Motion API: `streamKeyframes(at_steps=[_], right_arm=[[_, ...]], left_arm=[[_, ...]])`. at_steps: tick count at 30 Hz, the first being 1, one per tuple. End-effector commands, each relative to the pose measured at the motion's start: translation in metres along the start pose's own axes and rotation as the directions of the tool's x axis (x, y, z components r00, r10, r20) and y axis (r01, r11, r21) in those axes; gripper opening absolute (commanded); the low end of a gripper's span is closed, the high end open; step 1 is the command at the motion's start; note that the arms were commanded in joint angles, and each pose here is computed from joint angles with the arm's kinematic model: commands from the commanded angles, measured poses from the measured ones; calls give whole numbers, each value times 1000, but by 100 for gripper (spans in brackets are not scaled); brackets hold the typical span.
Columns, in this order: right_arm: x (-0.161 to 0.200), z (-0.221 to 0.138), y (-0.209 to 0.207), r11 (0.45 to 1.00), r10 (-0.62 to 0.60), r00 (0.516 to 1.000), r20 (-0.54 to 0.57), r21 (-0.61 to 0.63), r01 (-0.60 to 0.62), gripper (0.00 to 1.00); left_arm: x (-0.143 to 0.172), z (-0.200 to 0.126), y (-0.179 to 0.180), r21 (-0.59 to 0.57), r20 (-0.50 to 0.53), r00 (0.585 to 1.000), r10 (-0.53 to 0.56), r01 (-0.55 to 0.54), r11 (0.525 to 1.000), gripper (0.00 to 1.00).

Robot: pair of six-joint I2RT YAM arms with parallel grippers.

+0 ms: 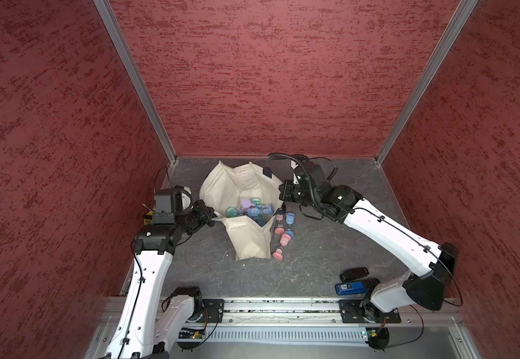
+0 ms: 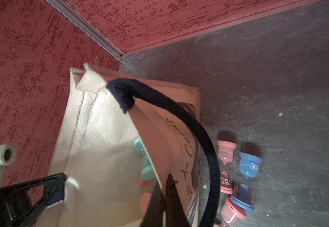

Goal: Put the hourglass into the canvas bag
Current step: Adjust the canvas bag at the center of the board.

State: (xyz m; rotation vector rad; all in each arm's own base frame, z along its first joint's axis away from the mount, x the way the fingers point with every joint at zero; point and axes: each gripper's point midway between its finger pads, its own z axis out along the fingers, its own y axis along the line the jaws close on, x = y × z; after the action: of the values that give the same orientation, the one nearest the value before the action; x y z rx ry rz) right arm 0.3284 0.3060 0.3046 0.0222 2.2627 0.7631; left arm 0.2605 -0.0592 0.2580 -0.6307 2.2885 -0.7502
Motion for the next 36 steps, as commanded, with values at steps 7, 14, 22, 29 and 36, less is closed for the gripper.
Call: streamKeyframes(at_steps=[7,14,22,29,36], right_arm=[[-7,-12,12,996,47,994,100,-81,-39,0],[19,3,-4,998,64,997,49,-32,-62,0],[2,-6,-4,999,33,996,87,26,-35,46],[-5,-11,-26,985,16,993,114,170,-36,56],[-21,-36,-76,940,65,982,175,320,-120,59]], left_arm=[[-12,3,3,-40,76,993,92,-89,995,0],[7,11,14,-32,22,997,75,-74,997,0],[11,10,12,-15,7,998,70,-70,997,15],[14,14,17,-17,-8,998,55,-55,998,17],[16,16,20,-18,-14,999,47,-48,999,14]])
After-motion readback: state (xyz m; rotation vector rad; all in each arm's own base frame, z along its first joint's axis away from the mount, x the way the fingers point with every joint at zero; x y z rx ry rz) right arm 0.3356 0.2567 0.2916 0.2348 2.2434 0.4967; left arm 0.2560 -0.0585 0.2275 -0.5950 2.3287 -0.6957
